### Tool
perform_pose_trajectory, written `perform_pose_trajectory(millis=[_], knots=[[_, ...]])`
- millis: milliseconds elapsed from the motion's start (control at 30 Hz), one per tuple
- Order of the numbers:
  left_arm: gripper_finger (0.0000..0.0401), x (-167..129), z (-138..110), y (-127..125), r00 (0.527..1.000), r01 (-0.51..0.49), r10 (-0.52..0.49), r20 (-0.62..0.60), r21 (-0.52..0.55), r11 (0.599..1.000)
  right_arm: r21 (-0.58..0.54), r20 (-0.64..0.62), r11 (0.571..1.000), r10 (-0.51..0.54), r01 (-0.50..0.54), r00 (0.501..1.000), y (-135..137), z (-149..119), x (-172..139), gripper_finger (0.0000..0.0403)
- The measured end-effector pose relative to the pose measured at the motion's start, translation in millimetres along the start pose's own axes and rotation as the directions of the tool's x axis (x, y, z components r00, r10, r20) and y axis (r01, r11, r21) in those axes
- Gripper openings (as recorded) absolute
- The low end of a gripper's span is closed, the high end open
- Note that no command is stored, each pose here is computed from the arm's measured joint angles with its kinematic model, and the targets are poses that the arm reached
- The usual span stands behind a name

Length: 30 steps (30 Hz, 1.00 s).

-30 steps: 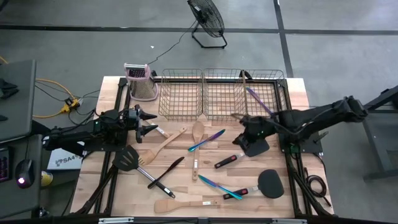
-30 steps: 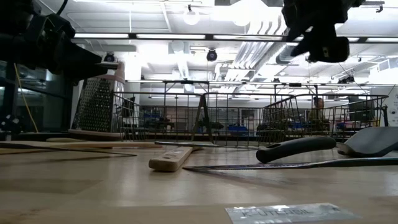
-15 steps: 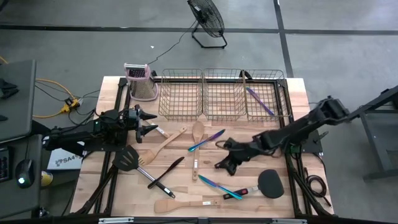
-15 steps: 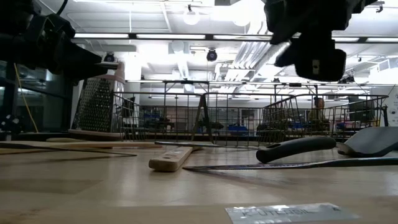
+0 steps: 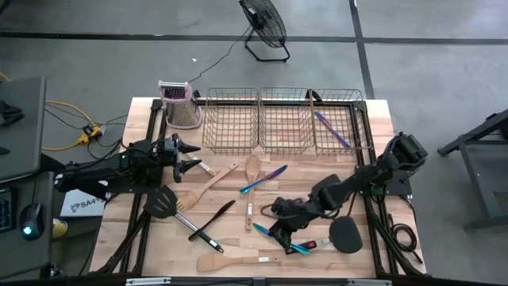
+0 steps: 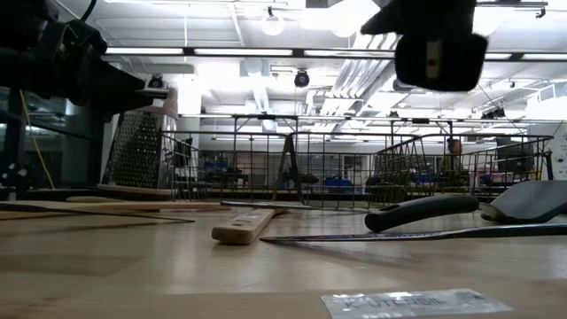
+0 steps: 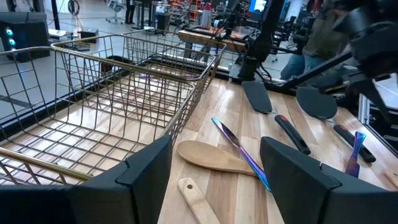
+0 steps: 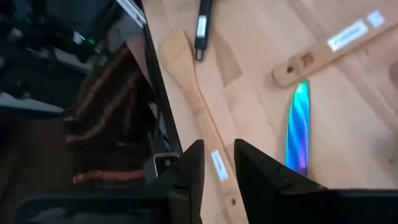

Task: Pick & Place Kitchen Items
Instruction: Put the bottom blue table knife into the right mesh basket

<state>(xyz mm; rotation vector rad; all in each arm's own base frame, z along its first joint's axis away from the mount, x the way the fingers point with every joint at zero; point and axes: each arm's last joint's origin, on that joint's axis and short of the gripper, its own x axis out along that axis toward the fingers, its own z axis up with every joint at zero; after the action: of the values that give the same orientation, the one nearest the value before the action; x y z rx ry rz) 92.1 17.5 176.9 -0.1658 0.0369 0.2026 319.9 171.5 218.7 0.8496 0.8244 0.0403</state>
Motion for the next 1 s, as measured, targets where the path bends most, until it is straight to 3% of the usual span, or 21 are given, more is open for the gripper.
perform_pose_trajectory(millis=[233, 567, 767, 1000], knots=[[0.0241, 0.0, 0.1, 0.0, 1.000, 0.000, 0.000, 0.000, 0.000, 1.000, 0.062, -0.136, 0.975, -0.203, 0.213, 0.970, 21.3, -2.0, 4.3, 0.0046], [0.0241, 0.0, 0.0, 0.0, 1.000, 0.000, 0.000, 0.000, 0.000, 1.000, 0.031, -0.368, 0.914, -0.365, 0.404, 0.855, 19.7, -8.9, 20.1, 0.0035], [0.0241, 0.0, 0.0, 0.0, 1.000, 0.000, 0.000, 0.000, 0.000, 1.000, -0.056, -0.378, 0.904, -0.412, 0.424, 0.829, 14.9, -12.2, 20.9, 0.0069], [0.0241, 0.0, 0.0, 0.0, 1.000, 0.000, 0.000, 0.000, 0.000, 1.000, -0.155, -0.344, 0.892, -0.451, 0.424, 0.824, 9.6, -14.5, 30.5, 0.0157]])
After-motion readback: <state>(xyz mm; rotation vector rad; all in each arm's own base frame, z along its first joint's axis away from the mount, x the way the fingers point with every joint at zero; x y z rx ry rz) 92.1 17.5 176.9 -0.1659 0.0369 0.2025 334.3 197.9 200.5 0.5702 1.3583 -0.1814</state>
